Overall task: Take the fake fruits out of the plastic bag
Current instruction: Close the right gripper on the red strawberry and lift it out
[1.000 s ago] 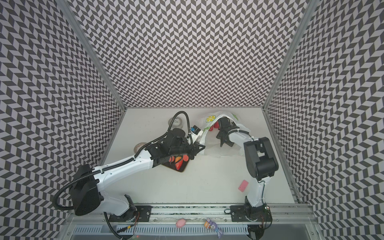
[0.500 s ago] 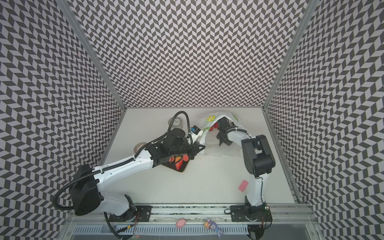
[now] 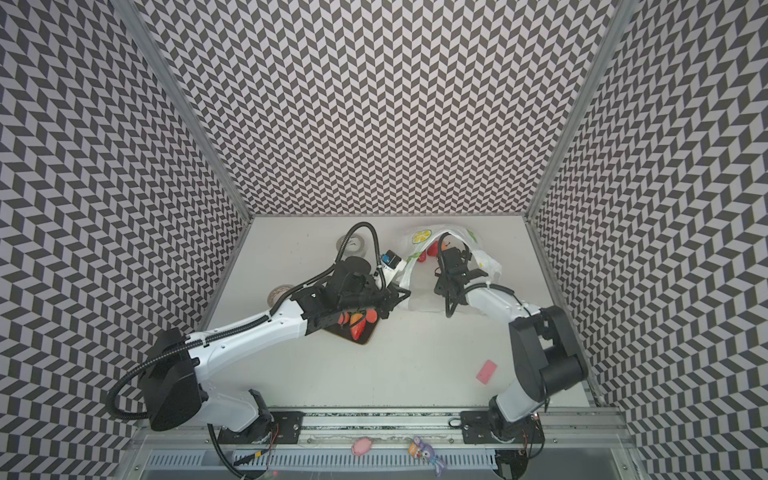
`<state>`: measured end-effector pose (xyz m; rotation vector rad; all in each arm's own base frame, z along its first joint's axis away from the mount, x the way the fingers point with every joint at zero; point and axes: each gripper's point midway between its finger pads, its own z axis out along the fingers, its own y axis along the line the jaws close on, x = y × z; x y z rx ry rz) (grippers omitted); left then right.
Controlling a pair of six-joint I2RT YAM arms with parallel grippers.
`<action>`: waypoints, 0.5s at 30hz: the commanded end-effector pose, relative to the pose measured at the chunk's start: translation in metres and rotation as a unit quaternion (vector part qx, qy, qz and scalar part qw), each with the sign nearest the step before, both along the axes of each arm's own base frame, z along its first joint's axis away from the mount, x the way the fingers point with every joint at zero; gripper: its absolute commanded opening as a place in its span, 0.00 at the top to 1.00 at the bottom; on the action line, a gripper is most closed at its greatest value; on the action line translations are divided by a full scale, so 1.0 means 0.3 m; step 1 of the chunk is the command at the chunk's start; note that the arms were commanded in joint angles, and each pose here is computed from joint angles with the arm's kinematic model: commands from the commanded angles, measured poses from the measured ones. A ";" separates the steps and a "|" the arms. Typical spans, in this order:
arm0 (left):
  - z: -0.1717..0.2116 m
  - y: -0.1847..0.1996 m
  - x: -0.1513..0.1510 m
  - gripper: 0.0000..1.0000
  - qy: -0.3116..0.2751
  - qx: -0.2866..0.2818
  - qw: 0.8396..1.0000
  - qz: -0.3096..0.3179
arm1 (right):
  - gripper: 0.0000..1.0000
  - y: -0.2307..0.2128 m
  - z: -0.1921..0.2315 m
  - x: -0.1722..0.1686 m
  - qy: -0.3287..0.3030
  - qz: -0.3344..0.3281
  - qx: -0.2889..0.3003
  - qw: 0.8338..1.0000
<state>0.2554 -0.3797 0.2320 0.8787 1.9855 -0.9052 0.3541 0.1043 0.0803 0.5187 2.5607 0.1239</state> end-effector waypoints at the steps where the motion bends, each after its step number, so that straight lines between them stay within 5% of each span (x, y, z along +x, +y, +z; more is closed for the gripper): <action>1: 0.052 -0.014 0.041 1.00 -0.021 -0.015 1.000 0.011 | 0.55 0.043 0.027 -0.085 0.004 0.058 0.001 0.998; 15: 0.045 -0.015 0.090 1.00 -0.011 -0.008 0.999 0.044 | 0.58 0.123 0.126 -0.433 -0.003 0.109 0.072 0.991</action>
